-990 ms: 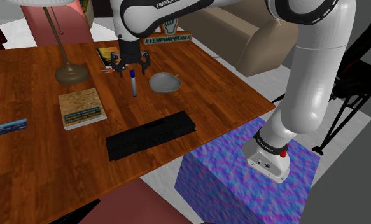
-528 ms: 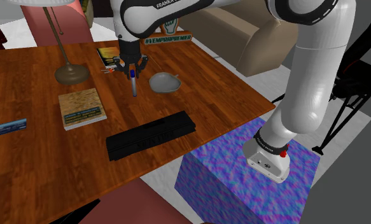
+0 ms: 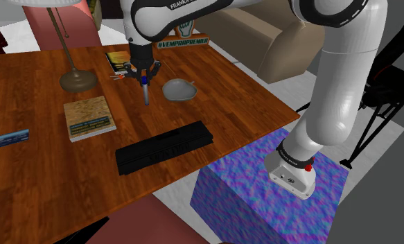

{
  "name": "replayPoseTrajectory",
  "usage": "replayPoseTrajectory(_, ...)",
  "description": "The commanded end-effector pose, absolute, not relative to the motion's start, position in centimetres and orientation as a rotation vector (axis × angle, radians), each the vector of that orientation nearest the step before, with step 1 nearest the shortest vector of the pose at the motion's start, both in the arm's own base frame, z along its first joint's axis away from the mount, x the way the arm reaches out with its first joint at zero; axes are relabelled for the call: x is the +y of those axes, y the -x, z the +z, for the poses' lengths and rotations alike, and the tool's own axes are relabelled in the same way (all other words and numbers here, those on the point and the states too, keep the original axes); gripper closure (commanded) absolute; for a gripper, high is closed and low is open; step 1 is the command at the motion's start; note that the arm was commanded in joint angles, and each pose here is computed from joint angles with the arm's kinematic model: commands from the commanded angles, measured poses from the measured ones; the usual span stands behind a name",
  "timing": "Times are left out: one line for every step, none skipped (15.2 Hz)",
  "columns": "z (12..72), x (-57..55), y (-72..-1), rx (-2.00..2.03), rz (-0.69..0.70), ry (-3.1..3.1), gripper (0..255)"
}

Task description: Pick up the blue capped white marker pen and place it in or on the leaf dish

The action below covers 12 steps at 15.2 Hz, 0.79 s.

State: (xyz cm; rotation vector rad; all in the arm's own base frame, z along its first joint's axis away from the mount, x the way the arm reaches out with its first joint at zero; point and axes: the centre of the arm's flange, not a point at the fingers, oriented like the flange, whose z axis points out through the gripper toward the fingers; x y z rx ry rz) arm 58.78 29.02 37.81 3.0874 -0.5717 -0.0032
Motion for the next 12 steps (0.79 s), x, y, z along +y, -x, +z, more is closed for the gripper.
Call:
replayPoseTrajectory(38.3, 29.0, -58.8, -0.571, -0.003, -3.088, 255)
replayPoseTrajectory(38.9, 29.0, -58.8, -0.571, -0.003, -3.088, 255)
replayPoseTrajectory(39.4, 29.0, -58.8, -0.571, -0.003, -3.088, 255)
replayPoseTrajectory(39.9, 29.0, -58.8, -0.571, -0.003, -3.088, 255)
replayPoseTrajectory(40.4, 29.0, -58.8, -0.571, -0.003, -3.088, 255)
replayPoseTrajectory(41.0, 29.0, -58.8, -0.571, -0.003, -3.088, 255)
replayPoseTrajectory(41.5, 29.0, -58.8, -0.571, -0.003, -3.088, 255)
replayPoseTrajectory(42.0, 29.0, -58.8, -0.571, -0.003, -3.088, 255)
replayPoseTrajectory(42.5, 29.0, -58.8, -0.571, -0.003, -3.088, 255)
replayPoseTrajectory(43.1, 29.0, -58.8, -0.571, -0.003, -3.088, 255)
replayPoseTrajectory(43.6, 29.0, -58.8, -0.571, -0.003, -3.088, 255)
replayPoseTrajectory(44.1, 29.0, -58.8, -0.571, -0.003, -3.088, 255)
